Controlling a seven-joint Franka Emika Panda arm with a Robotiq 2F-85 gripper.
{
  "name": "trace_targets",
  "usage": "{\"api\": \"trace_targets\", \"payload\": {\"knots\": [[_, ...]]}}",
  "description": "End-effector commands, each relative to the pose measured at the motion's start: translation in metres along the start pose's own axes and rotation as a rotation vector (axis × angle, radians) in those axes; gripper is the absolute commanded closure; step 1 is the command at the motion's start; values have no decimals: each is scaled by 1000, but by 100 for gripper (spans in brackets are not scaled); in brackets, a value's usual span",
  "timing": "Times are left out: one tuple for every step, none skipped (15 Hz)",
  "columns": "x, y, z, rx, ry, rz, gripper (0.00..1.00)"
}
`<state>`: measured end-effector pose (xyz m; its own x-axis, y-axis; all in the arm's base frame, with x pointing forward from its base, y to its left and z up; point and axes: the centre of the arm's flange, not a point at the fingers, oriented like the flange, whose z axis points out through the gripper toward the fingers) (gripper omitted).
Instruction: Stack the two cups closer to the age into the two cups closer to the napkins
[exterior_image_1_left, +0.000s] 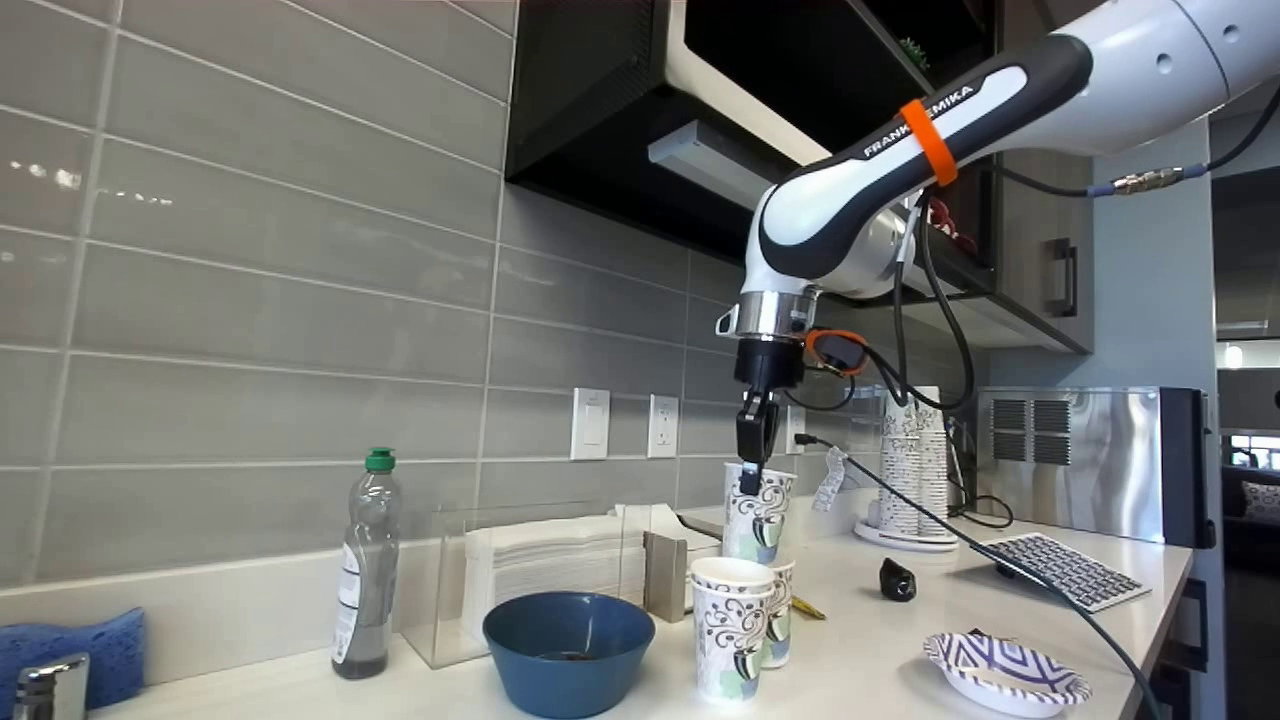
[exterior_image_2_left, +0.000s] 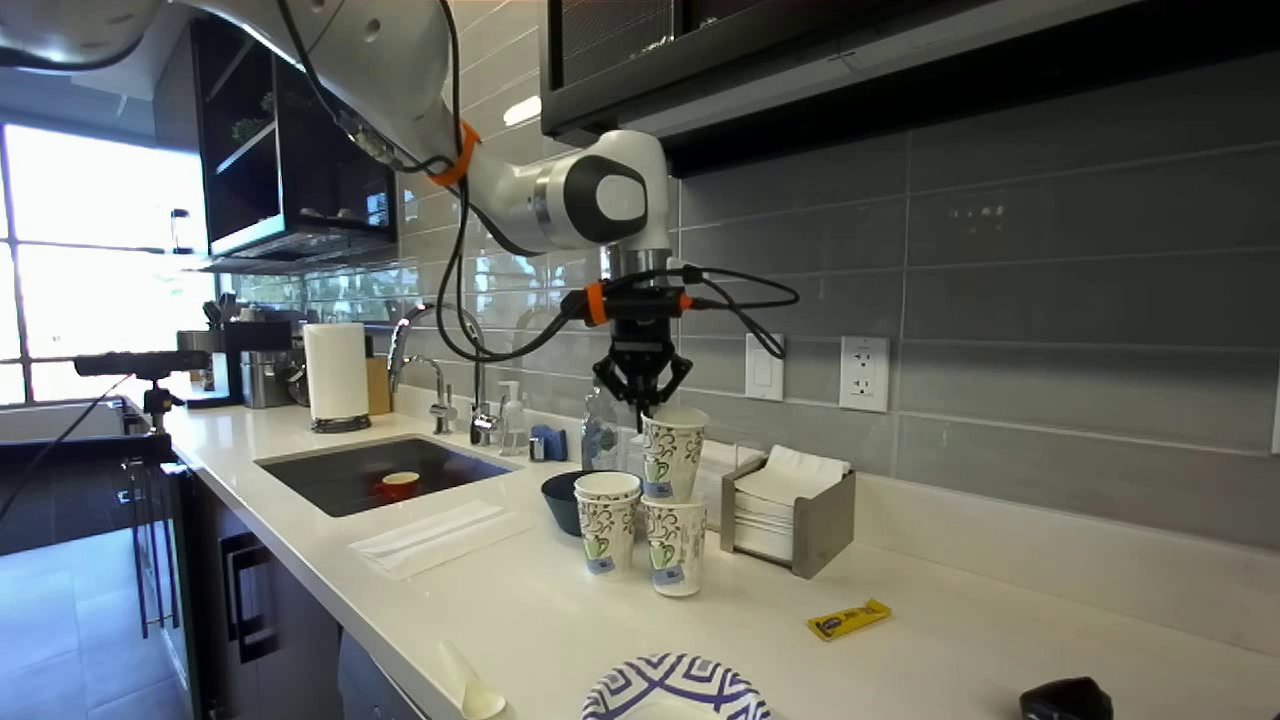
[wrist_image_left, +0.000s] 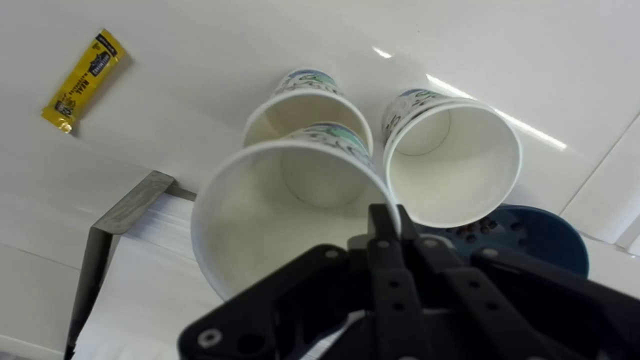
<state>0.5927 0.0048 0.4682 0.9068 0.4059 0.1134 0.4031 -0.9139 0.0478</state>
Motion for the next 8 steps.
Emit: {"api": "trace_targets", "payload": {"knots": [[6,10,-6,-42,-6,17,72],[6,11,-6,-47,-7,19,71],[6,13,-7,-54,-10,19,64],[6,13,-7,-60,-13,19,58],[5,13,-7,-64,-17,17,50],[5,14,-6,-67,-20,15,44],[5,14,-6,-70,-22,14,38],[5,14,-6,-73,-23,14,30]]}}
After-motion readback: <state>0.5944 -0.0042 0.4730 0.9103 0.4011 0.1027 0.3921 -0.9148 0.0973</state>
